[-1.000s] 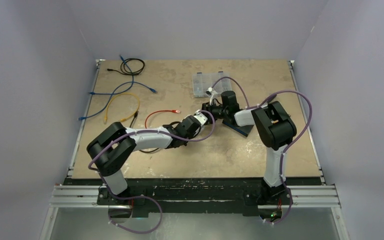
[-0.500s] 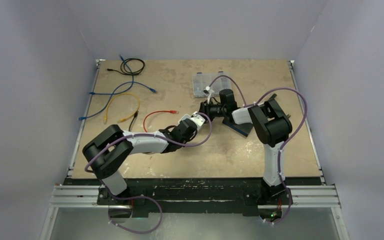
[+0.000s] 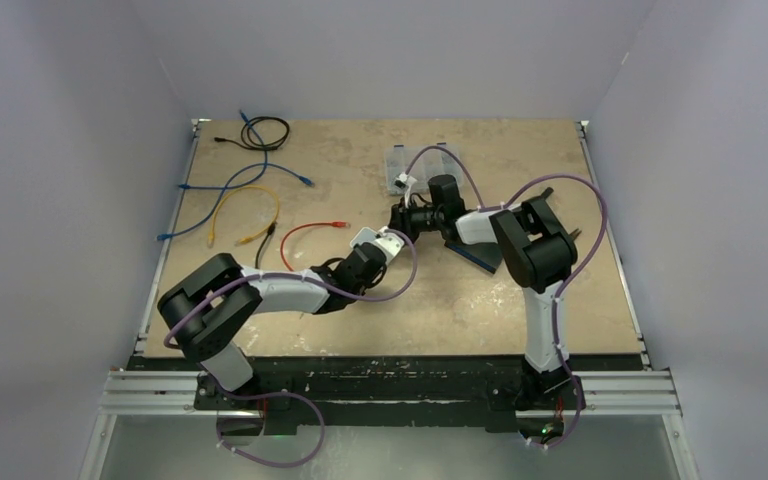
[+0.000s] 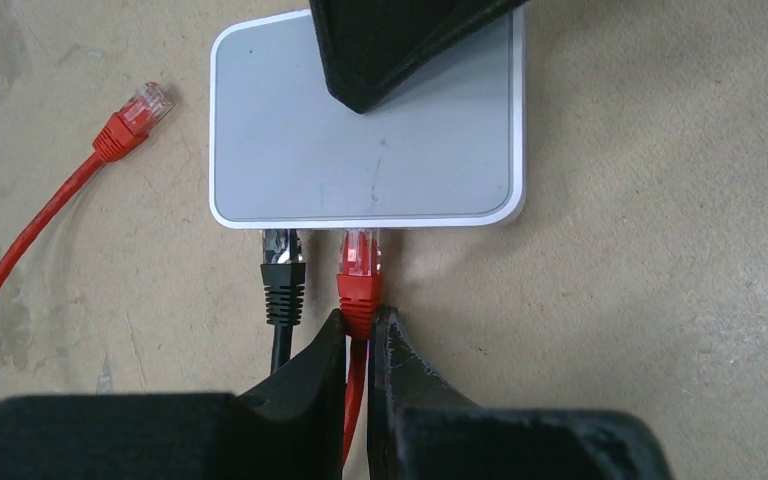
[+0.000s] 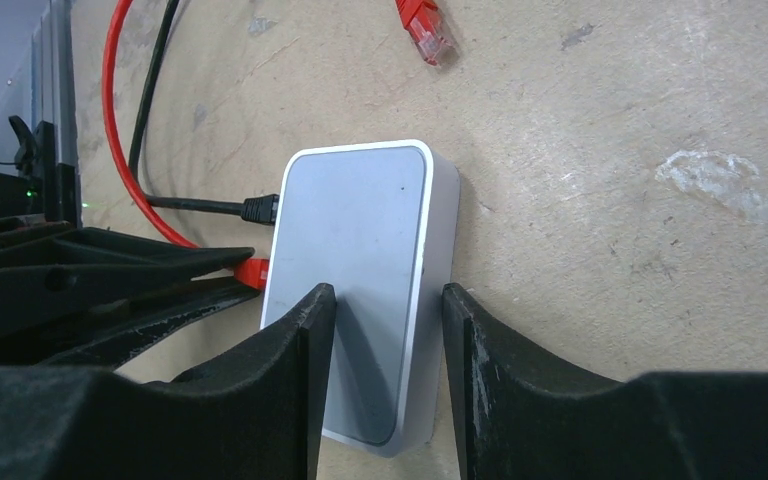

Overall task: Insert the plug into the switch port
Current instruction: Insert the connector into the switch port.

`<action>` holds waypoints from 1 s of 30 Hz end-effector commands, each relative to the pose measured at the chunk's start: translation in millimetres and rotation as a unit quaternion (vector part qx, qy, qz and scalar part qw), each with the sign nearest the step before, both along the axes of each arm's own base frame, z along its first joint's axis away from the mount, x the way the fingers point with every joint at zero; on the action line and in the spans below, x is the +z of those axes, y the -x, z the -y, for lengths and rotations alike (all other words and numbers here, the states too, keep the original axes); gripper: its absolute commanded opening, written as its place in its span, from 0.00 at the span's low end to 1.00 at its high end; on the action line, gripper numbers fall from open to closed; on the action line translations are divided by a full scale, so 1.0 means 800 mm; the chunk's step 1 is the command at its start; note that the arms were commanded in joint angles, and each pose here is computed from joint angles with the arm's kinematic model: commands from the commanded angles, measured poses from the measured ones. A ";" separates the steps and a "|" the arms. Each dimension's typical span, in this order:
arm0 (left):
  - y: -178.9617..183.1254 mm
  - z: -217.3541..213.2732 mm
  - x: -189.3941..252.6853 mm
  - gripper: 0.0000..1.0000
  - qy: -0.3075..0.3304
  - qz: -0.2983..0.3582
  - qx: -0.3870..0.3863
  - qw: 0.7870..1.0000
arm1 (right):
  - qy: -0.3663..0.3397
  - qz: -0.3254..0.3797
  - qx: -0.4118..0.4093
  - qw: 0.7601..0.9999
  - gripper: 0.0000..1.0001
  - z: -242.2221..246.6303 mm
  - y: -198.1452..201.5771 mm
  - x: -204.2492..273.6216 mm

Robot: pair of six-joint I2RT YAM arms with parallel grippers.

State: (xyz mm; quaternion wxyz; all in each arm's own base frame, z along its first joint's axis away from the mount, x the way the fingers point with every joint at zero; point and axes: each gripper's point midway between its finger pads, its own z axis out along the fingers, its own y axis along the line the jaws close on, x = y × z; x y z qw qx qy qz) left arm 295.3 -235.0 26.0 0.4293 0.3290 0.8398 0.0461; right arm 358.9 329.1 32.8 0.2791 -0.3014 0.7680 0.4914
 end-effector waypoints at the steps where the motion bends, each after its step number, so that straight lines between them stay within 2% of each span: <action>1: -0.053 0.064 0.118 0.00 0.188 0.120 0.018 0.975 | 0.000 -0.130 0.125 0.984 0.45 -0.028 0.116 -0.024; 10: -0.069 0.060 0.115 0.00 0.206 0.112 0.056 0.971 | -0.003 -0.126 0.144 0.982 0.43 -0.033 0.125 -0.019; 15: -0.075 0.064 0.132 0.00 0.257 0.118 0.062 0.957 | 0.001 -0.124 0.159 0.980 0.42 -0.038 0.133 -0.021; 21: -0.079 0.094 0.158 0.00 0.279 0.125 0.011 0.952 | 0.004 -0.124 0.167 0.978 0.42 -0.042 0.138 -0.023; 25: -0.077 0.110 0.158 0.00 0.269 0.127 -0.034 0.954 | 0.004 -0.123 0.175 0.977 0.41 -0.043 0.142 -0.023; 30: -0.076 0.106 0.164 0.00 0.262 0.143 -0.042 0.953 | 0.004 -0.122 0.183 0.976 0.41 -0.045 0.145 -0.023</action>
